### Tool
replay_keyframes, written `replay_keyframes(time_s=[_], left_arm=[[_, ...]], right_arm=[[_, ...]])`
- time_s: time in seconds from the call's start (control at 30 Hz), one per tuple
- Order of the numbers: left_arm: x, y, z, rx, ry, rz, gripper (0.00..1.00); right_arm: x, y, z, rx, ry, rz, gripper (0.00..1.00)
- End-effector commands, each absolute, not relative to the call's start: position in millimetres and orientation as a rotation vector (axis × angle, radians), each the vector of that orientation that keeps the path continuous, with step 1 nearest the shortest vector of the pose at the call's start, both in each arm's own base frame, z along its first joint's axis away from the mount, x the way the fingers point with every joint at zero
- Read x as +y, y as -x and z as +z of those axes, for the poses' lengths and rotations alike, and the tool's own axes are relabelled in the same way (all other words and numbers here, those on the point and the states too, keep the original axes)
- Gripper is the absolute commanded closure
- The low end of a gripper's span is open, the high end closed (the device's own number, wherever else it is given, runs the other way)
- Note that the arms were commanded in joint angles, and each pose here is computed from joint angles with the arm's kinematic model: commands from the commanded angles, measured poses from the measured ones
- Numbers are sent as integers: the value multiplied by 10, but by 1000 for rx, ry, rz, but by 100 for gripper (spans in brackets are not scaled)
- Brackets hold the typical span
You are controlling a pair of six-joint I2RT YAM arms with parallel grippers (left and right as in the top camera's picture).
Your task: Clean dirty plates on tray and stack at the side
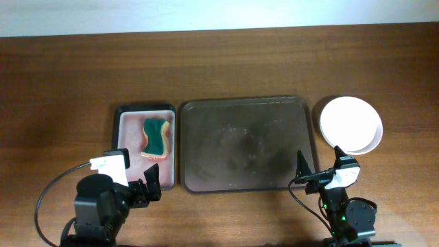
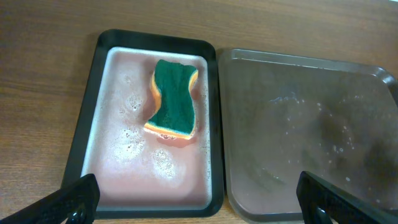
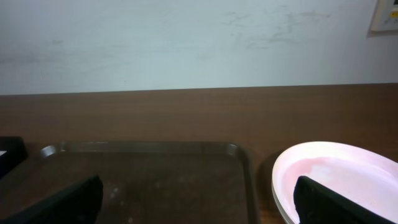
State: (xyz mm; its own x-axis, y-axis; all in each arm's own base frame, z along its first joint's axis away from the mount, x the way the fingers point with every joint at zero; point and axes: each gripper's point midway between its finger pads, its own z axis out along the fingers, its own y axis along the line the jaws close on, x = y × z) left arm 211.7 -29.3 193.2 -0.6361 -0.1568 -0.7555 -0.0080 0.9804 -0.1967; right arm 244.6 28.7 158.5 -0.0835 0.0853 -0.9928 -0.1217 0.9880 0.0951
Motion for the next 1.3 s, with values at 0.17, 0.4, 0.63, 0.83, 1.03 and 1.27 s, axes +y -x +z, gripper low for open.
replay_keyframes(time_s=[0.17, 0.4, 0.63, 0.83, 1.03, 1.27], left_arm=[[-276, -2116, 1926, 2249, 131, -216, 1], [-276, -2116, 1926, 2249, 131, -216, 1], [-205, -2112, 1917, 2248, 152, -169, 1], [-63, -2153, 1724, 2117, 212, -138, 1], [-94, -2388, 1570, 1828, 173, -192, 1], [-137, -2459, 1889, 1516, -35, -67, 1]], right_arm=[[266, -2446, 1568, 1646, 32, 153, 1], [266, -2446, 1568, 1646, 32, 153, 1], [266, -2446, 1568, 1646, 32, 153, 1], [266, -2446, 1568, 1646, 32, 153, 1], [266, -2446, 1568, 1646, 32, 153, 1], [266, -2446, 1568, 1646, 32, 153, 1]])
